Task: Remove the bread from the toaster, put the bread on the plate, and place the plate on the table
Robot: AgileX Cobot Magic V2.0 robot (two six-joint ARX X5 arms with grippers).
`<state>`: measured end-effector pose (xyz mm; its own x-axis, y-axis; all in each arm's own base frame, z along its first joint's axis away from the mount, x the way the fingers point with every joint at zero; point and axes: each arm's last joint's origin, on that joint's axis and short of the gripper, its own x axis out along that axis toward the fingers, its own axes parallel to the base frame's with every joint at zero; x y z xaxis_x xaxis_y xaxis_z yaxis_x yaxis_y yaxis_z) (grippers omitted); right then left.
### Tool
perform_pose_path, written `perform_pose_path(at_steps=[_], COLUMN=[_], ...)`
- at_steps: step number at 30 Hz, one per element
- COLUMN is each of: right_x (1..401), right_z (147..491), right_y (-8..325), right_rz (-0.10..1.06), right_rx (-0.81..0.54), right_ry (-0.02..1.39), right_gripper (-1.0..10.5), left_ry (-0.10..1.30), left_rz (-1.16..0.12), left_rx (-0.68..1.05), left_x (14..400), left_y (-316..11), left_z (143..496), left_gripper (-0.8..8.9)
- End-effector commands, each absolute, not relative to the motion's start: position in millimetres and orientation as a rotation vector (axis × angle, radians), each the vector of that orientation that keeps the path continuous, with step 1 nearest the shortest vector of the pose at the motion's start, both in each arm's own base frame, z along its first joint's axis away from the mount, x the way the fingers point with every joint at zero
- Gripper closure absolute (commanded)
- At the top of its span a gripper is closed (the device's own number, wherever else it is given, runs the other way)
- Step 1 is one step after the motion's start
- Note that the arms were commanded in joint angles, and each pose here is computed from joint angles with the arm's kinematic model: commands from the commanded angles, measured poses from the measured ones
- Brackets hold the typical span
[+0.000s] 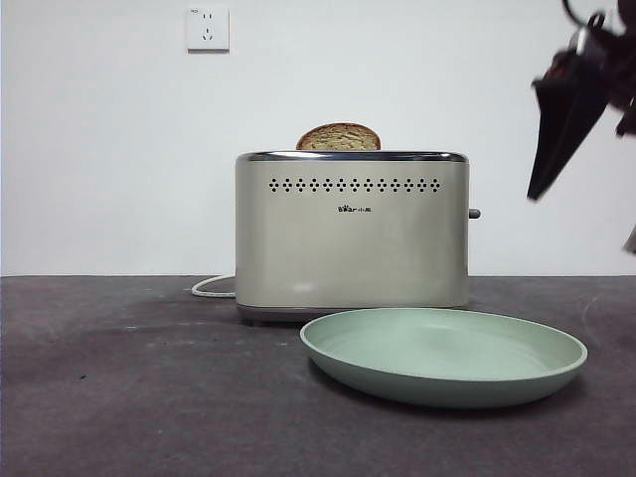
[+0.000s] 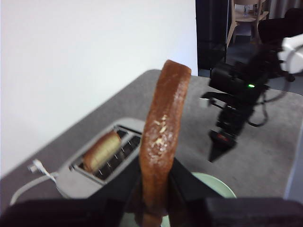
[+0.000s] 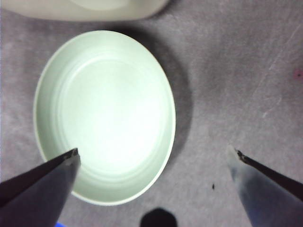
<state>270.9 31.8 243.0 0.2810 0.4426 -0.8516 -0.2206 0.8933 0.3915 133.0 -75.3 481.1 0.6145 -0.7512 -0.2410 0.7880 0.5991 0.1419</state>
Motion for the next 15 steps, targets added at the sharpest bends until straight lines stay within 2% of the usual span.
perform_pose_path(at_steps=[1, 4, 11, 15], right_x=[278.1, 284.4, 296.9, 302.6], right_z=[233.7, 223.3, 196.9, 184.9], right_y=[34.6, 40.1, 51.5, 59.5], right_rz=[0.452, 0.465, 0.446, 0.465], right_rx=[0.214, 0.207, 0.157, 0.144], right_ry=[1.229, 1.253, 1.320, 1.333], right_gripper=[4.0, 4.5, 4.6, 6.1], left_ry=[0.201, 0.228, 0.304, 0.329], left_rz=[-0.888, -0.871, -0.847, -0.839], left_rx=[0.202, 0.155, 0.021, -0.019], left_x=[119.8, 101.8, 71.5, 62.5], left_y=[-69.5, -60.7, -46.4, -42.1], left_z=[465.6, 447.1, 400.2, 384.0], left_gripper=[8.18, 8.18, 8.19, 8.19])
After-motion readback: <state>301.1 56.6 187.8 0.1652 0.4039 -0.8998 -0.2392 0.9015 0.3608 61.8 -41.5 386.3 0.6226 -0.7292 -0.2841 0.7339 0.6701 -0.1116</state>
